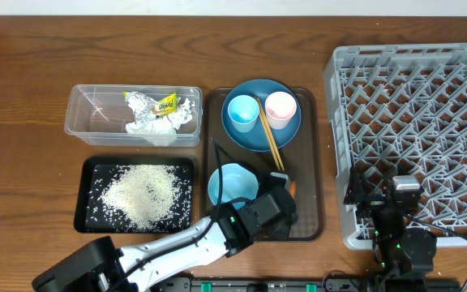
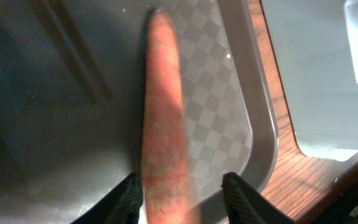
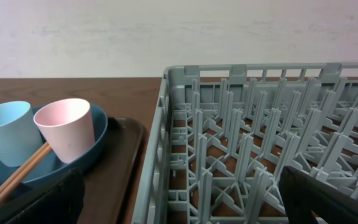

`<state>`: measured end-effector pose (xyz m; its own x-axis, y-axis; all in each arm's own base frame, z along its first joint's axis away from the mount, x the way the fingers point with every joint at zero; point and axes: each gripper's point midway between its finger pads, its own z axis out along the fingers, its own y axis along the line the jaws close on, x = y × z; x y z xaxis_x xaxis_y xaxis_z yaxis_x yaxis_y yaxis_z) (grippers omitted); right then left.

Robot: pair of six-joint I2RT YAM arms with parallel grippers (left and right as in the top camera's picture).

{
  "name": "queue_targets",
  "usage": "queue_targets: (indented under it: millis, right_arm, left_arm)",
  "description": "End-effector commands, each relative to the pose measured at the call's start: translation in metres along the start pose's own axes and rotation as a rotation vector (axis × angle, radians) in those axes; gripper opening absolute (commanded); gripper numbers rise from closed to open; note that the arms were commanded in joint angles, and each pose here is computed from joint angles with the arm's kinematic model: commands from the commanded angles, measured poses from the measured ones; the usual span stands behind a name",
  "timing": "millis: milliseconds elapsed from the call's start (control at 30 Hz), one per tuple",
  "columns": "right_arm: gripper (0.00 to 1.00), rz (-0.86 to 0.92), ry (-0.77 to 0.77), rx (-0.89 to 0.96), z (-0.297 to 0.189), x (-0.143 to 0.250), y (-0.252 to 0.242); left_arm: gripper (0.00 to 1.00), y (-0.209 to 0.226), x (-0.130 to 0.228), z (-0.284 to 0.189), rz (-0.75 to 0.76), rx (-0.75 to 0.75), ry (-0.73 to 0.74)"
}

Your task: Sort waste into correct bins and load items into the dishwasher rack

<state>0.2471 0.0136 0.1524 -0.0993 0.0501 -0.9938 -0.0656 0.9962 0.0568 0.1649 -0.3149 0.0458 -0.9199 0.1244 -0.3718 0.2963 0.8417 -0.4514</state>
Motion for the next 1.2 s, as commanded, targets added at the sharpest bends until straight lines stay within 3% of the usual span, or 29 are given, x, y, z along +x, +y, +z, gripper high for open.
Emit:
queue_targets:
  millis: [0,267,467,533,633,800,1167]
  right_arm:
    - [0.99,-0.004,0.007,0.001,0.0,0.002,0.0]
    - [0.99,-0.004,0.007,0.001,0.0,0.002,0.0]
    - [0.99,-0.004,0.007,0.001,0.0,0.002,0.0]
    - [0.99,-0.004,0.007,0.001,0.0,0.002,0.0]
    - [0.99,-0.004,0.007,0.001,0.0,0.002,0.0]
    - [0.99,-0.004,0.007,0.001,0.0,0.002,0.0]
    - [0.99,-0.004,0.007,0.001,0.0,0.002,0.0]
  left_arm:
    - [0.51,-0.013,-0.016,-0.011,0.004,0.033,-0.054]
    - [0.54,-0.032,-0.043,-0.055,-0.012,0.131,-0.166]
    - [0.55,0.021,-0.076,-0.104,-0.118,-0.005,-0.313]
    - [0.59,0.042,-0.086,-0.12,-0.164,-0.057,-0.364]
    - [0.73,0.068,-0.1,-0.147,-0.211,-0.105,-0.445]
    - [0.86,0.079,-0.105,-0.161,-0.247,-0.116,-0.484]
    - [0.94,0.085,-0.101,-0.149,-0.249,-0.151,-0.443]
